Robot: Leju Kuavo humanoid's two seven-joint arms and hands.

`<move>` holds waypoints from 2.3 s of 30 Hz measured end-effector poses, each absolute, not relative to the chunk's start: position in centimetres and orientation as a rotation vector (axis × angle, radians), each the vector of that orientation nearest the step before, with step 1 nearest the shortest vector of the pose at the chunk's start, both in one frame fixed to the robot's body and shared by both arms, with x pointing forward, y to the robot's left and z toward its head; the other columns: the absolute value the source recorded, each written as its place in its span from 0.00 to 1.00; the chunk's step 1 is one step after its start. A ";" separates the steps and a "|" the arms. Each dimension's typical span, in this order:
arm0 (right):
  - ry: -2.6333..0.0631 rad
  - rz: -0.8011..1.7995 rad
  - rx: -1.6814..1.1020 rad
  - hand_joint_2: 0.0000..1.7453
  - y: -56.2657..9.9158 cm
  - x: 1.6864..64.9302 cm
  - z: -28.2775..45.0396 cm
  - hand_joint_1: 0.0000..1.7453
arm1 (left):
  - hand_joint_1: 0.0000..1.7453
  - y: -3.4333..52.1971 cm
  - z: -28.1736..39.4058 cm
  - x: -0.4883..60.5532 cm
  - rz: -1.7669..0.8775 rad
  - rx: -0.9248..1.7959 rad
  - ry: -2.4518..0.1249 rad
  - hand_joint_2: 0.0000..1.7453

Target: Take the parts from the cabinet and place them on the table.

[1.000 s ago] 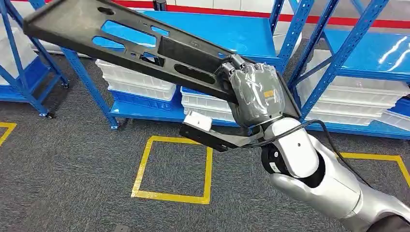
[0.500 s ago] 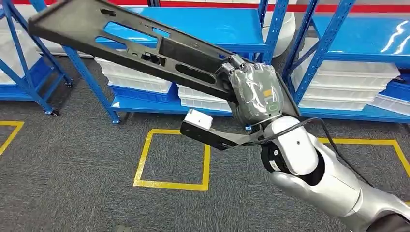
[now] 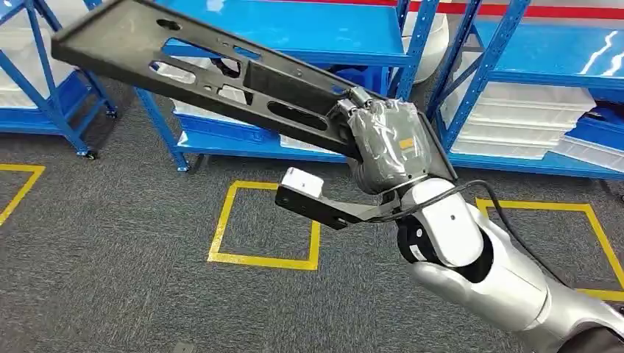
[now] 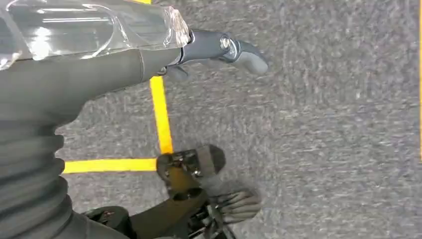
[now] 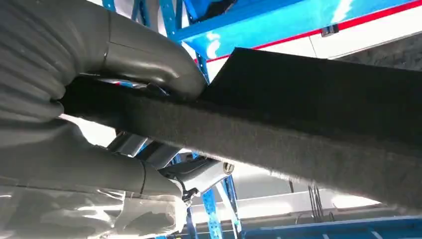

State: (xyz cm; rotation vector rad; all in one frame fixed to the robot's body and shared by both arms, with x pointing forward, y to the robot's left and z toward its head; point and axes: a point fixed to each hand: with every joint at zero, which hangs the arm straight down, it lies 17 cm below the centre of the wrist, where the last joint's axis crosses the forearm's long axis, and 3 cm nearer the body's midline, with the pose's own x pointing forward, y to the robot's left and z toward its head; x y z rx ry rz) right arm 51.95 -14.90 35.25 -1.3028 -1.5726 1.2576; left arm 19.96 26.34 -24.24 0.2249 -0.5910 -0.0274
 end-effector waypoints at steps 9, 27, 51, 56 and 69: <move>-1.574 1.253 -1.304 1.00 -15.0 52.1 35.5 1.00 | 0.00 26.2 -24.0 20.4 -0.027 0.214 -0.608 1.00; -1.565 1.265 -1.292 1.00 -14.7 52.0 35.0 1.00 | 0.00 26.3 -24.2 19.9 -0.033 0.215 -0.602 1.00; -1.566 1.280 -1.290 1.00 -14.1 52.2 34.9 1.00 | 0.00 26.4 -24.2 20.1 -0.033 0.220 -0.604 1.00; -1.571 1.276 -1.298 1.00 -14.0 52.3 35.4 1.00 | 0.00 26.1 -24.1 20.3 -0.035 0.216 -0.608 1.00; -1.569 1.274 -1.313 1.00 -14.2 52.5 35.7 1.00 | 0.00 25.6 -24.0 20.4 -0.039 0.209 -0.609 1.00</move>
